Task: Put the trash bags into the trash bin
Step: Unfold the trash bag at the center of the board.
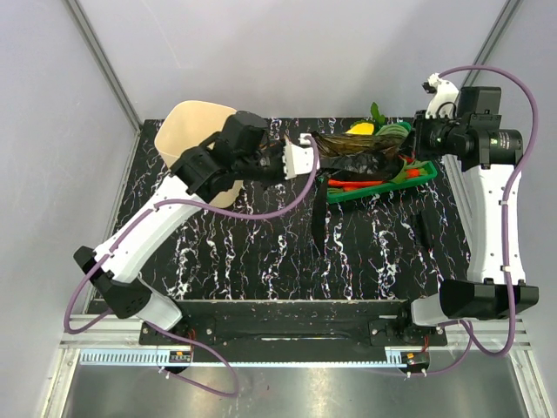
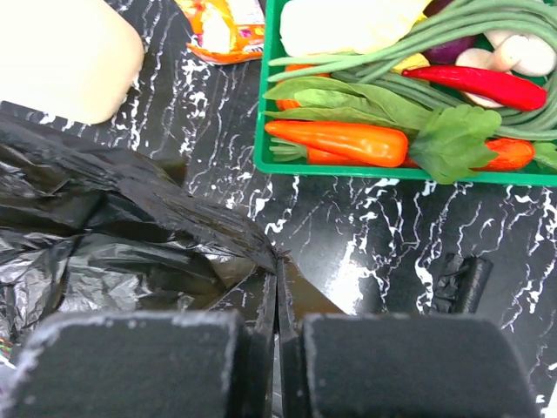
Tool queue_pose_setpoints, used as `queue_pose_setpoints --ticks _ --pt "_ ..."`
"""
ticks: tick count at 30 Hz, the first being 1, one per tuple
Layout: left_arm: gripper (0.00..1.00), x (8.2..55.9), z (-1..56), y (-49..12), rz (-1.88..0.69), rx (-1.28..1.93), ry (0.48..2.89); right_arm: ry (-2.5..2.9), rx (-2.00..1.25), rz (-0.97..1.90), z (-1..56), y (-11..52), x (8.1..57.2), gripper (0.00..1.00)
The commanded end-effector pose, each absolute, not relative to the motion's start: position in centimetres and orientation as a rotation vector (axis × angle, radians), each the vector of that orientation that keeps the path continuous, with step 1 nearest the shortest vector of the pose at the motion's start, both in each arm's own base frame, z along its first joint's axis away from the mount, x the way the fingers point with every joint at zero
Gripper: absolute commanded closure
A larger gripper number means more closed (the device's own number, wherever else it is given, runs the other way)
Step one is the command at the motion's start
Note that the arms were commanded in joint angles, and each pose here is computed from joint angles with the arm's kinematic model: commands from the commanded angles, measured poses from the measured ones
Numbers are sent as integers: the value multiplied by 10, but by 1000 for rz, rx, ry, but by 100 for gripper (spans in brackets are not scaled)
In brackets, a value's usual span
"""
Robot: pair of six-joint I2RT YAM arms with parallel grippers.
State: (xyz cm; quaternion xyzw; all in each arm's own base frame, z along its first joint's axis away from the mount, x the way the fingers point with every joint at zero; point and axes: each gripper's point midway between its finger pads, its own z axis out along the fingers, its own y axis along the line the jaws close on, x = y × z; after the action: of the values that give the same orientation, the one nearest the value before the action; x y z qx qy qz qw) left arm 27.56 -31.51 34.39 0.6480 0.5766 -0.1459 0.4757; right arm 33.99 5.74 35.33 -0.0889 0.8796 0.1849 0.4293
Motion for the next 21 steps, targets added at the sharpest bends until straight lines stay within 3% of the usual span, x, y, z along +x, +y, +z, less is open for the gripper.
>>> queue_pose_setpoints --ticks 1,21 --pt "100 266 388 -302 -402 1521 1306 2181 -254 335 357 42 334 100" --pt "100 245 356 -256 -346 1809 1210 2146 -194 -35 364 -11 342 100"
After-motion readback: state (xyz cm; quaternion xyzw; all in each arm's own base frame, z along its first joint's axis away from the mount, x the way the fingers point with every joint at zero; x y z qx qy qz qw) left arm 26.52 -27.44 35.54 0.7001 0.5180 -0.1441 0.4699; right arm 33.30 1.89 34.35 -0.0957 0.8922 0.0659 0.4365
